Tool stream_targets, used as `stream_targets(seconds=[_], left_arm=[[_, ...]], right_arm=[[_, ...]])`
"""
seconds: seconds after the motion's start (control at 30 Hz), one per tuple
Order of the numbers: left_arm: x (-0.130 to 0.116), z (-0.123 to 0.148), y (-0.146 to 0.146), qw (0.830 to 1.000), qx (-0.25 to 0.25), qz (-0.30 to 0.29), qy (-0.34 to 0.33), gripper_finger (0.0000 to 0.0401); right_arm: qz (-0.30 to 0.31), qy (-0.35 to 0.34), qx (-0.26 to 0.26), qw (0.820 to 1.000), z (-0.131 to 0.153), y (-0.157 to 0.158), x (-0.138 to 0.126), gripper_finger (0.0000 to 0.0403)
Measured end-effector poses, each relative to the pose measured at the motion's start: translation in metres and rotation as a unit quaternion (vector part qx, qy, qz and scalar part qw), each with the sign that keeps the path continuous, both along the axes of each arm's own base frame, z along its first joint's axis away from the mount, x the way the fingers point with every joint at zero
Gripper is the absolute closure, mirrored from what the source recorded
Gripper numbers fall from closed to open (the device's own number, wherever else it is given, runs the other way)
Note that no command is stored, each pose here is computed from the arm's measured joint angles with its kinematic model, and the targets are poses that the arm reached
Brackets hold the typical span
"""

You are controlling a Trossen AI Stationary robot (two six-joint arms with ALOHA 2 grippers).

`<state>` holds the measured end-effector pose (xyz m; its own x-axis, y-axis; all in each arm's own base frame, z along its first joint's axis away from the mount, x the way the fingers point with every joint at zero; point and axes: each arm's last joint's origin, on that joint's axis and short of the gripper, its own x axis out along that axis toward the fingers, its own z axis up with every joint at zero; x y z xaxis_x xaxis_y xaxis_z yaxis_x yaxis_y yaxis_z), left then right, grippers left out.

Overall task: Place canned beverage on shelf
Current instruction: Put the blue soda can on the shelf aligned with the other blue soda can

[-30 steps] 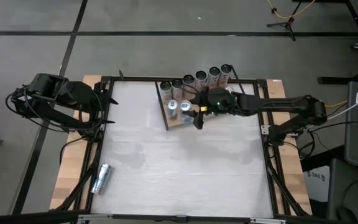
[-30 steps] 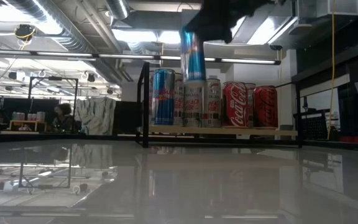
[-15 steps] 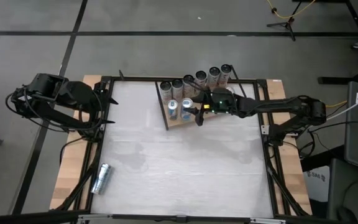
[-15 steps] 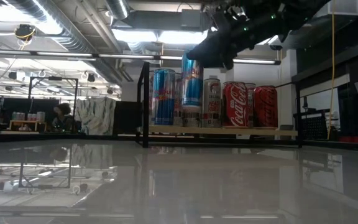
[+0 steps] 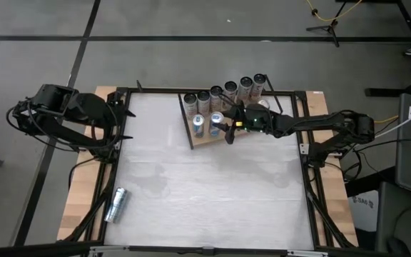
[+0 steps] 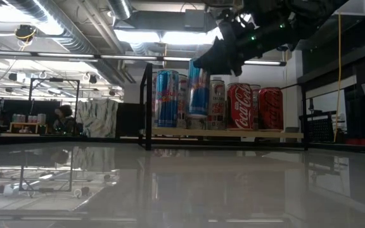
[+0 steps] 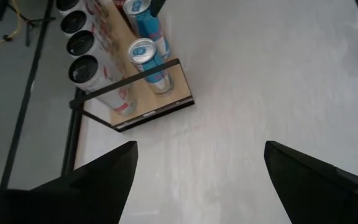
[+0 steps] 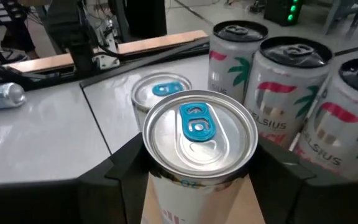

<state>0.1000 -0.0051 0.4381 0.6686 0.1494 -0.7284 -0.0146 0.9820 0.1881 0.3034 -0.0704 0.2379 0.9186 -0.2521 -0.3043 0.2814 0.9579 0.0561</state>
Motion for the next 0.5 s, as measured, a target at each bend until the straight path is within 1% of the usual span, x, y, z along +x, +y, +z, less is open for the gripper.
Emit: stream_targets(seconds=[0.2, 0.33, 0.5], left_arm=[[0.001, 0.001, 0.001, 1.000, 0.008, 0.008, -0.008, 0.0060], [0.002, 0.002, 0.000, 1.000, 0.008, 0.008, -0.015, 0.0060], [0.003, 0.002, 0.000, 1.000, 0.007, 0.009, -0.019, 0.0060]], right_arm=[[-0.001, -0.009, -0.002, 1.000, -0.011, -0.001, 0.006, 0.0184], [-0.001, 0.004, -0.004, 1.000, -0.022, -0.003, 0.011, 0.0184], [-0.004, -0.004, -0.006, 1.000, -0.025, -0.004, 0.015, 0.0183]])
